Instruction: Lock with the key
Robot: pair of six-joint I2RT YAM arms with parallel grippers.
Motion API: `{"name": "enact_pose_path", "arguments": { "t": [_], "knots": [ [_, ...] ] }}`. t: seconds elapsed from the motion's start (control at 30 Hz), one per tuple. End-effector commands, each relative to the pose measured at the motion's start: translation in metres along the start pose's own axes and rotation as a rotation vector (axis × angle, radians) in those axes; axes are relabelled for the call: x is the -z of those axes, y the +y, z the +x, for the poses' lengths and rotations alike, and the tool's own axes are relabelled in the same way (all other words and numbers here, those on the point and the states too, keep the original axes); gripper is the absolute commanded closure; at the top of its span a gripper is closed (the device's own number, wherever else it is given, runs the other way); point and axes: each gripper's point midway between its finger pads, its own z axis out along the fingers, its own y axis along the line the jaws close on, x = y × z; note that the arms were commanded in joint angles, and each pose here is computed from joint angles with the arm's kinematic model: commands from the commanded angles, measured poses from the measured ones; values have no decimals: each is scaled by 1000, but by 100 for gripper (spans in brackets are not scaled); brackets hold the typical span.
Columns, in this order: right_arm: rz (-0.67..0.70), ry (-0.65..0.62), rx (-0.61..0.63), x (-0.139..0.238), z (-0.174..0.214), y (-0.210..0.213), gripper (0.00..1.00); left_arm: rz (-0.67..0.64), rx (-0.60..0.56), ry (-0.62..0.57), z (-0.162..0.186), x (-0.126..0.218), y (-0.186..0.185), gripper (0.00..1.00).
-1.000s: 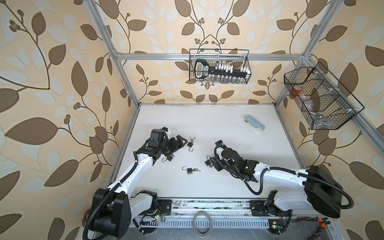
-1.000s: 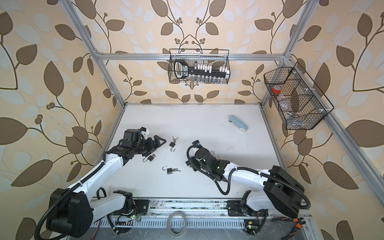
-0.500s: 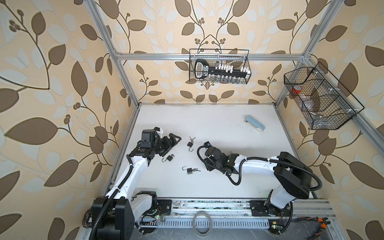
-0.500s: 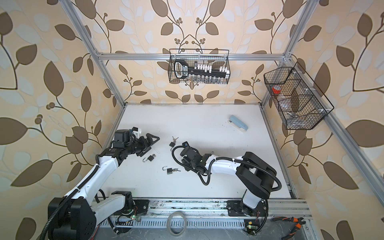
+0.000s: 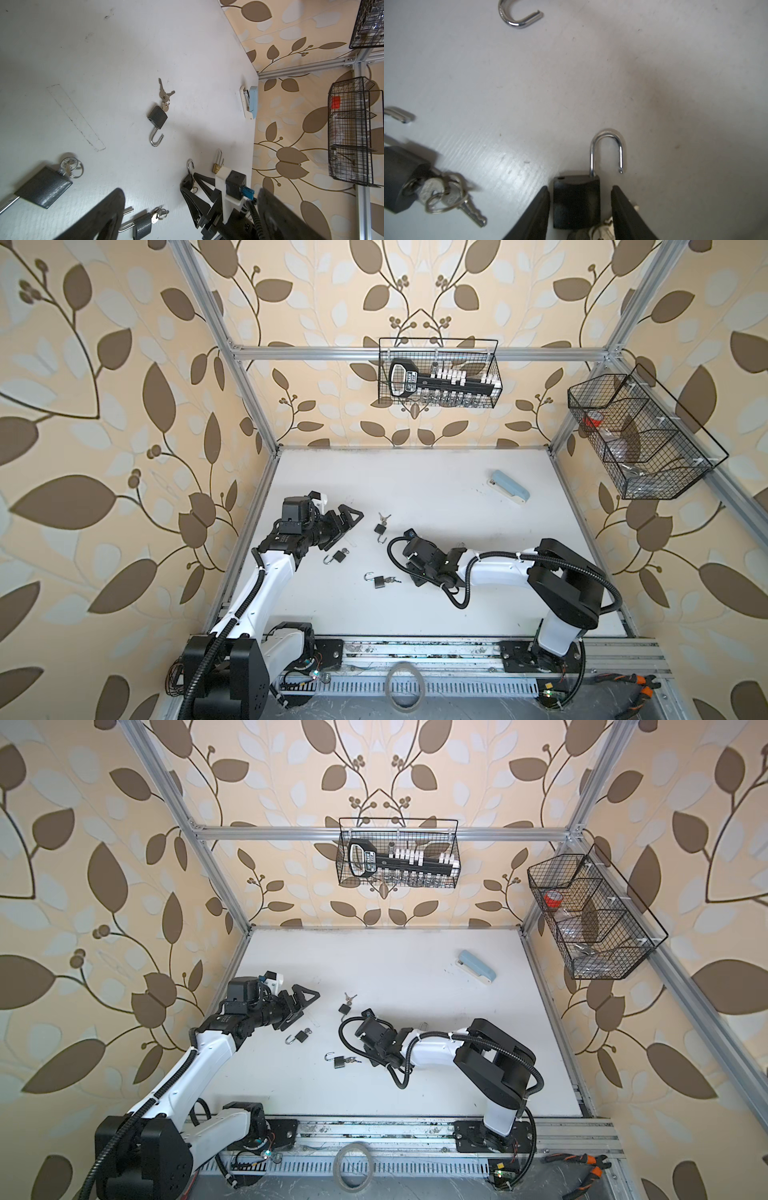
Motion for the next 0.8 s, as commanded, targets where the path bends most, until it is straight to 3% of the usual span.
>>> {"name": "enact_pose_path", "arguments": {
  "t": [0.0,0.2,0.4,0.6,0.77],
  "knots": [
    [26,36,20,-6,8,-1,56,40,-48,-10,-8,6,-15,1],
    [33,42,17,-4,13,-3,66,33,-55,-11,-9,8,-16,1],
    [20,-22,4,18,3,-9,84,32,-128,-42,-14,19,-27,1],
    [-206,-234,85,84,-43,2,91,78,-280,-150,-28,45,-59,1],
    [-429,-418,151,157,-83,-5,100,280,-541,-172,-29,59,-113,1]
  ]
}}
